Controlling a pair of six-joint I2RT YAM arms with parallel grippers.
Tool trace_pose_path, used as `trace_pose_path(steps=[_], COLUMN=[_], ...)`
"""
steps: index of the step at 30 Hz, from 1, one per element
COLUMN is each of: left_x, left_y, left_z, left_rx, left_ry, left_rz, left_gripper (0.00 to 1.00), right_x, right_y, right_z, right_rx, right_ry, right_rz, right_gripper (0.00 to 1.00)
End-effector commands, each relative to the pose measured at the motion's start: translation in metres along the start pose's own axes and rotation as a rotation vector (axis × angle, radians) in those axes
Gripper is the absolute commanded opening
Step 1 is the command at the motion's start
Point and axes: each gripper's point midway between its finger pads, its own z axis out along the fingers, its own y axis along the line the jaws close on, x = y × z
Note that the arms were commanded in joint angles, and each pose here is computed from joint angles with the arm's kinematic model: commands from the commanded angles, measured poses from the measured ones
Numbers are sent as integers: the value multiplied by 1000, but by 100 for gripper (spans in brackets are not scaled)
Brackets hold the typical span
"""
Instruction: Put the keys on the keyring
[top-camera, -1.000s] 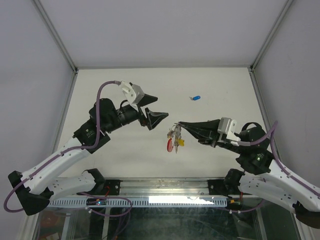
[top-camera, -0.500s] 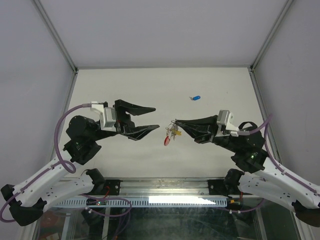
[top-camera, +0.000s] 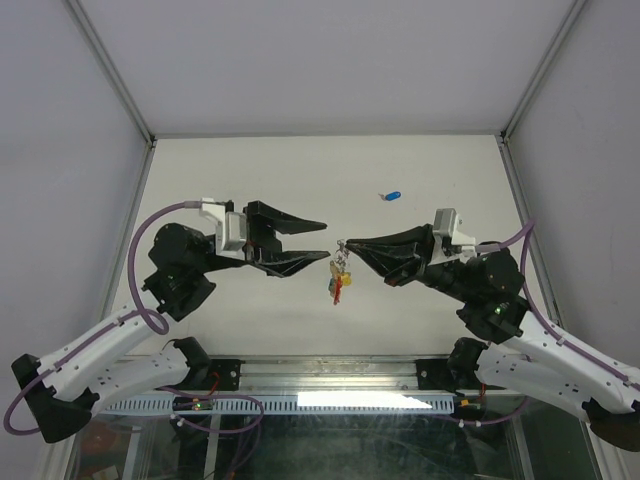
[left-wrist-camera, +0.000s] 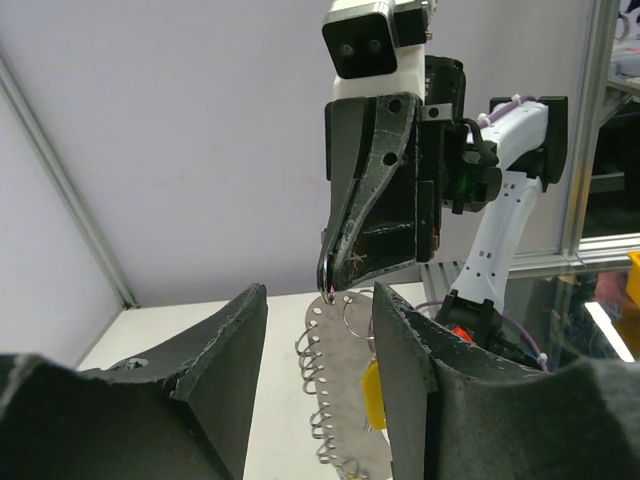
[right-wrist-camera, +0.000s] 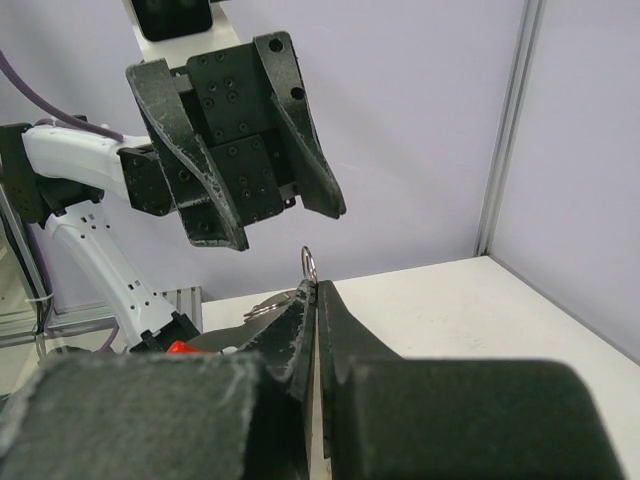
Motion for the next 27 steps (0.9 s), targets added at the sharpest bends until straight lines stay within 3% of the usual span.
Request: trace_pose_path(steps=[1,8,27], left_x=[-10,0,7], left_y=[-7,-9,-8], left_z=[3,7,13], left_rx=[54,82,102], left_ry=[-41,-27,-19], left_rz=[1,-43,-69], left_gripper=[45,44,23], right_x=[-34,-33,-30], right_y=[7,9,11], right_z=[2,3,5], right_rx=[-26,-40,-58], right_ry=[-120,-117,-110], right_rz=[-14,-13,-10], right_gripper=[0,0,0])
